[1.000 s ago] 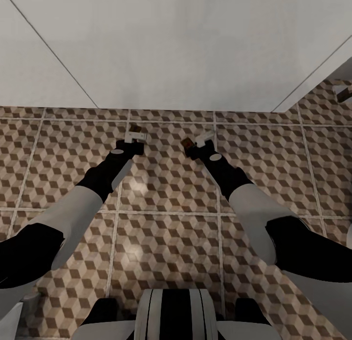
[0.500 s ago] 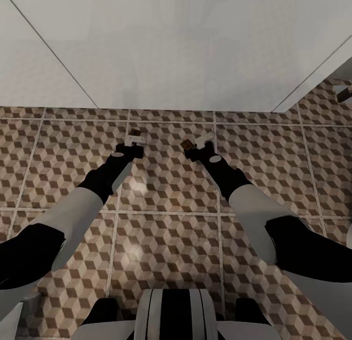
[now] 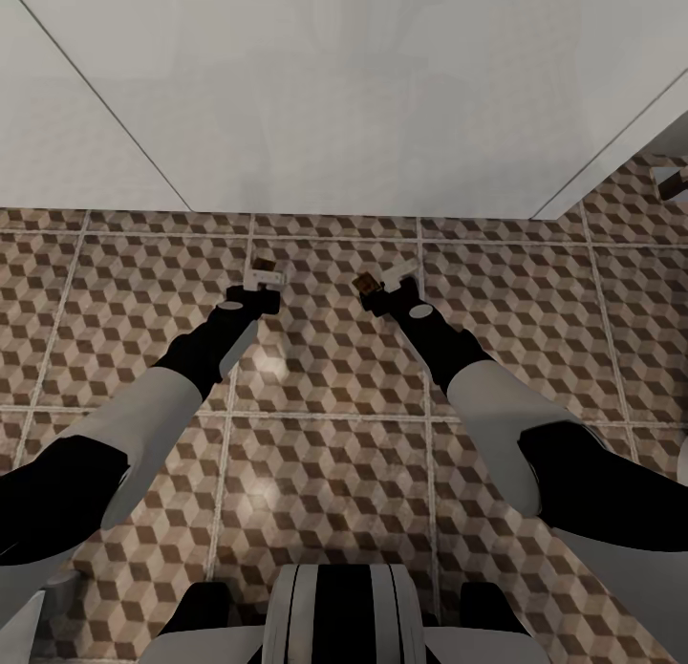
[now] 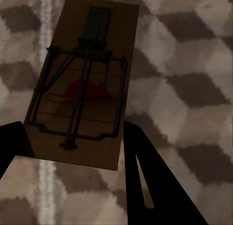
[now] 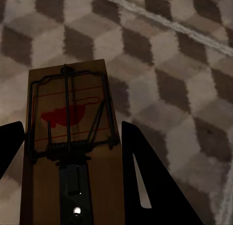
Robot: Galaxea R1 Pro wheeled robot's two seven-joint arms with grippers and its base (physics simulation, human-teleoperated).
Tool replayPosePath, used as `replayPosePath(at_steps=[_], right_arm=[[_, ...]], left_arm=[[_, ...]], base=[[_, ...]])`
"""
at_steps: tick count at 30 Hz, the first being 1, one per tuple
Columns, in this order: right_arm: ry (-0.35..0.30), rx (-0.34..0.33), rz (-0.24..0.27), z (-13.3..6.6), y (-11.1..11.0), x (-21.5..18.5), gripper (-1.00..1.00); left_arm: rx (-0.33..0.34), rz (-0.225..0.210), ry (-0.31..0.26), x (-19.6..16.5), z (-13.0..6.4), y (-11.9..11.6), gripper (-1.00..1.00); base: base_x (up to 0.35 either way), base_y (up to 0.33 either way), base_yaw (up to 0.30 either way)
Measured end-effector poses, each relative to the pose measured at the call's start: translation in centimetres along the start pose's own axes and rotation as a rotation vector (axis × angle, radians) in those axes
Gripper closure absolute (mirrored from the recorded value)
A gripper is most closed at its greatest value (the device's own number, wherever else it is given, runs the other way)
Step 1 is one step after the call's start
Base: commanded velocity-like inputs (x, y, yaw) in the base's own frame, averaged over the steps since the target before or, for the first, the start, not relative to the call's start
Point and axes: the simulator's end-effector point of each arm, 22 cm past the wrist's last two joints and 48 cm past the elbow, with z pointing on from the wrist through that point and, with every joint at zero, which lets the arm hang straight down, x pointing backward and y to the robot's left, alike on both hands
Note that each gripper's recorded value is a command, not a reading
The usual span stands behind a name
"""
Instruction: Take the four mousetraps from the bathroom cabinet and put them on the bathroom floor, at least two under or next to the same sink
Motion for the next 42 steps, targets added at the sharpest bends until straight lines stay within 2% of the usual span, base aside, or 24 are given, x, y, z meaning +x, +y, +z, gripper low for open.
replayPosePath(at_steps=[16, 42], right_arm=[[0.001, -0.001, 0.001, -0.01, 0.03, 0.12, 1.0], [0.001, -0.001, 0.001, -0.01, 0.04, 0.13, 1.0]], left_arm=[[-0.002, 0.001, 0.011, 0.5, 0.07, 0.05, 1.0], [-0.002, 0.001, 0.011, 0.57, 0.07, 0.06, 1.0]], base=[[0.098, 0.0, 0.0], [0.016, 0.0, 0.0]])
